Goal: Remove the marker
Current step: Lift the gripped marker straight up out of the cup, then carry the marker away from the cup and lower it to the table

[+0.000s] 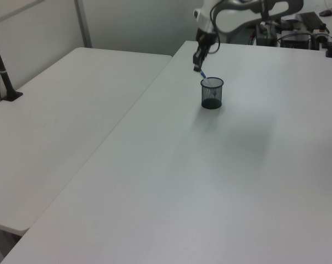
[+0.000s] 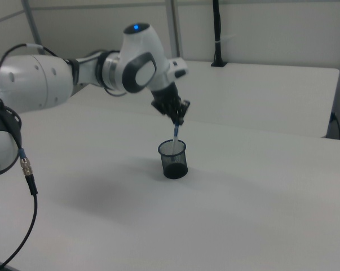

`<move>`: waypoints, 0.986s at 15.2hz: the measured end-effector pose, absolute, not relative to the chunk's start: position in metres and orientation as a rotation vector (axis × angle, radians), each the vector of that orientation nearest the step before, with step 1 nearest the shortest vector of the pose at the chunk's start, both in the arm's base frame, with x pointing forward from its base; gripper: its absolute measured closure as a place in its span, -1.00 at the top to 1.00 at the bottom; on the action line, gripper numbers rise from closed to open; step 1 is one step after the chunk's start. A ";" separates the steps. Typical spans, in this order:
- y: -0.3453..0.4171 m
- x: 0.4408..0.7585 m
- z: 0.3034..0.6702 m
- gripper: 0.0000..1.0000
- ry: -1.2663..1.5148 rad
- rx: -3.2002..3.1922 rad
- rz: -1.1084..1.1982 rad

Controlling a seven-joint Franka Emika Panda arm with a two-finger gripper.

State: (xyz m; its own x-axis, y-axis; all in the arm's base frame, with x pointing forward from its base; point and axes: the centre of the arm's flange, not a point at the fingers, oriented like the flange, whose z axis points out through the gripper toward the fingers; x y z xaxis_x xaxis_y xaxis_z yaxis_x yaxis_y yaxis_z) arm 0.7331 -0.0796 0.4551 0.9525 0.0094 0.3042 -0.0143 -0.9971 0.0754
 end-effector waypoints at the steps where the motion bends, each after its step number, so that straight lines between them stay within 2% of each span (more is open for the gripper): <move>1: -0.080 0.732 0.475 -0.62 -0.006 3.019 0.519; 4: -0.079 0.720 0.536 -0.62 -0.032 2.993 0.652; 8: -0.073 0.704 0.586 -0.62 -0.066 2.990 0.752; 11: -0.049 0.688 0.583 -0.62 -0.068 3.134 0.554; 15: 0.033 0.671 0.543 -0.62 0.089 3.225 0.149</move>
